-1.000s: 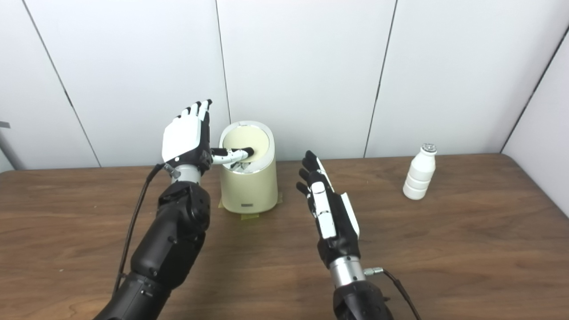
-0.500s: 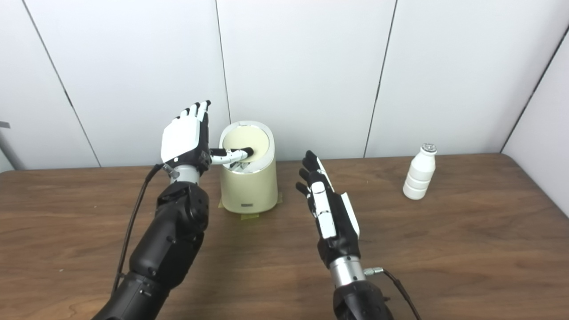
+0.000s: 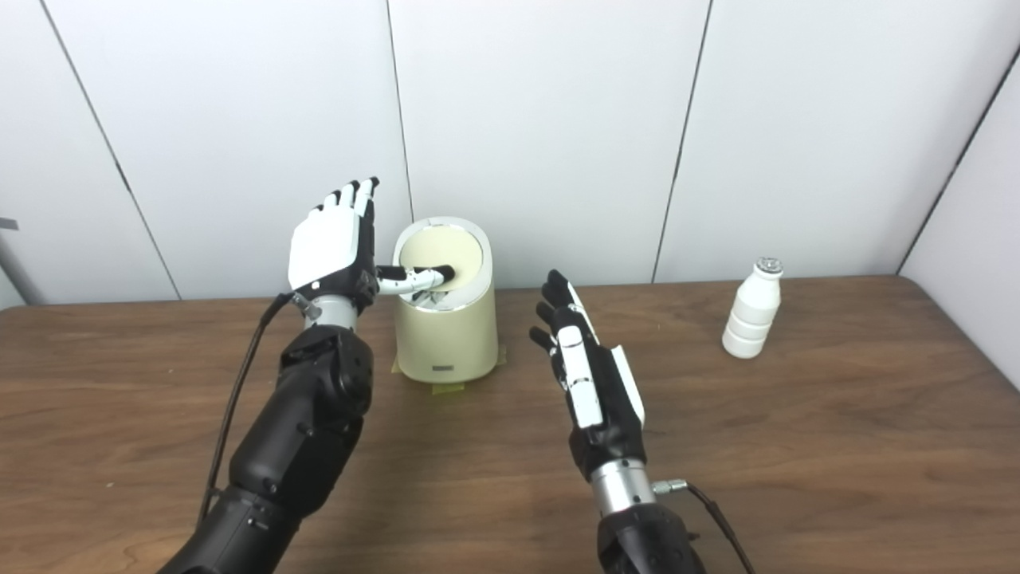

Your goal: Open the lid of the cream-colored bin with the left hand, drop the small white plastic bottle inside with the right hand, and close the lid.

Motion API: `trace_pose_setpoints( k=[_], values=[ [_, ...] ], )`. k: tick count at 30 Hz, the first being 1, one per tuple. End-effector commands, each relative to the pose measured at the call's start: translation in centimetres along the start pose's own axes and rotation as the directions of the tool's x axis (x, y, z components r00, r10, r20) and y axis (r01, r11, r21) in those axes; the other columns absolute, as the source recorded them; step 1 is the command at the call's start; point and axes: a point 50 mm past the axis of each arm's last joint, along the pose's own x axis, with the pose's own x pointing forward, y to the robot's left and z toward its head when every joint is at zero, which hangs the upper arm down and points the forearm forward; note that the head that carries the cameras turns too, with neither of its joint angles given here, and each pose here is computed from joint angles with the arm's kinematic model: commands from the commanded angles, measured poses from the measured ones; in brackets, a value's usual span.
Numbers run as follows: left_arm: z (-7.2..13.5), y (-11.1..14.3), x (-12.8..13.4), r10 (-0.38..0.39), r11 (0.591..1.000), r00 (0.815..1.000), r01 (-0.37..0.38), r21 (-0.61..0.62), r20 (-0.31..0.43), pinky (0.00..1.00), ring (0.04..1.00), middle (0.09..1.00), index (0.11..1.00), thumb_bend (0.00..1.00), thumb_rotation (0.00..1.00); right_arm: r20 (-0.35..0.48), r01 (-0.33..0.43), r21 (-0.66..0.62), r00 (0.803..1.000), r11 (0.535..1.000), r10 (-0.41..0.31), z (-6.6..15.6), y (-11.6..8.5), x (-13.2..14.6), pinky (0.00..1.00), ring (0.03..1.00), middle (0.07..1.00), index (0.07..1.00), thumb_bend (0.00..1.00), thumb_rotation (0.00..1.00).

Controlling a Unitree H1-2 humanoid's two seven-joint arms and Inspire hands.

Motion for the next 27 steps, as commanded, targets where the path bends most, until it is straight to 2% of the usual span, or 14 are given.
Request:
trace_pose_setpoints(
  k=[1, 3, 8, 13, 16, 18, 22, 25, 27],
  values=[
    [1.0, 1.4, 0.5, 0.066, 0.997, 0.998, -0.066, -0.035, 0.013, 1.0, 1.0, 1.0, 1.0, 0.75, 0.92, 0.092, -0.02, 0.012, 0.996, 1.0, 0.018, 2.0, 0.6, 0.9, 0.91, 0.952, 0.968, 0.958, 0.12, 0.98],
    [1.1, 1.6, 0.5, 0.094, 0.994, 0.996, -0.093, -0.064, 0.009, 1.0, 1.0, 1.0, 1.0, 0.73, 0.98, 0.091, -0.02, 0.01, 0.996, 1.0, 0.019, 2.0, 0.6, 0.9, 0.9, 0.948, 0.964, 0.954, 0.11, 0.98],
    [1.0, 2.0, 0.7, 0.133, 0.985, 0.991, -0.134, -0.109, -0.008, 1.0, 1.0, 1.0, 1.0, 0.71, 1.0, 0.09, -0.023, 0.021, 0.996, 1.0, 0.021, 2.0, 0.7, 0.9, 0.9, 0.953, 0.966, 0.959, 0.12, 0.98],
    [0.6, 2.6, 0.5, 0.128, 0.974, 0.992, -0.13, -0.186, -0.02, 1.0, 1.0, 1.0, 1.0, 0.71, 1.0, 0.086, -0.021, 0.02, 0.996, 1.0, 0.019, 2.0, 0.9, 0.9, 0.91, 0.955, 0.967, 0.961, 0.13, 0.99],
    [0.3, 3.3, 0.0, 0.123, 0.949, 0.992, -0.119, -0.293, -0.004, 1.0, 1.0, 1.0, 1.0, 0.71, 1.0, 0.089, -0.017, 0.024, 0.996, 1.0, 0.015, 2.1, 0.9, 0.9, 0.91, 0.956, 0.969, 0.961, 0.13, 1.0],
    [-0.1, 4.1, -0.7, 0.144, 0.921, 0.989, -0.124, -0.369, 0.028, 1.0, 1.0, 1.0, 1.0, 0.7, 1.0, 0.09, -0.017, 0.025, 0.996, 1.0, 0.014, 2.1, 0.9, 0.9, 0.92, 0.958, 0.97, 0.962, 0.12, 1.0],
    [-0.4, 6.2, -2.7, 0.28, 0.798, 0.954, -0.172, -0.578, 0.103, 1.0, 1.0, 1.0, 1.0, 0.61, 1.0, 0.092, -0.011, 0.016, 0.996, 1.0, 0.01, 2.0, 0.7, 1.0, 0.9, 0.951, 0.964, 0.956, 0.13, 0.99],
    [-0.4, 7.9, -3.9, 0.335, 0.712, 0.934, -0.162, -0.684, 0.127, 0.95, 0.99, 0.995, 0.993, 0.47, 1.0, 0.104, -0.006, 0.023, 0.995, 1.0, 0.003, 2.0, 0.5, 1.1, 0.89, 0.945, 0.96, 0.95, 0.12, 1.0],
    [-0.6, 8.9, -4.5, 0.347, 0.644, 0.929, -0.134, -0.753, 0.131, 0.9, 0.958, 0.961, 0.975, 0.36, 1.0, 0.118, 0.0, 0.021, 0.993, 1.0, -0.003, 1.9, 0.4, 1.2, 0.88, 0.94, 0.956, 0.947, 0.13, 1.0]
  ],
)
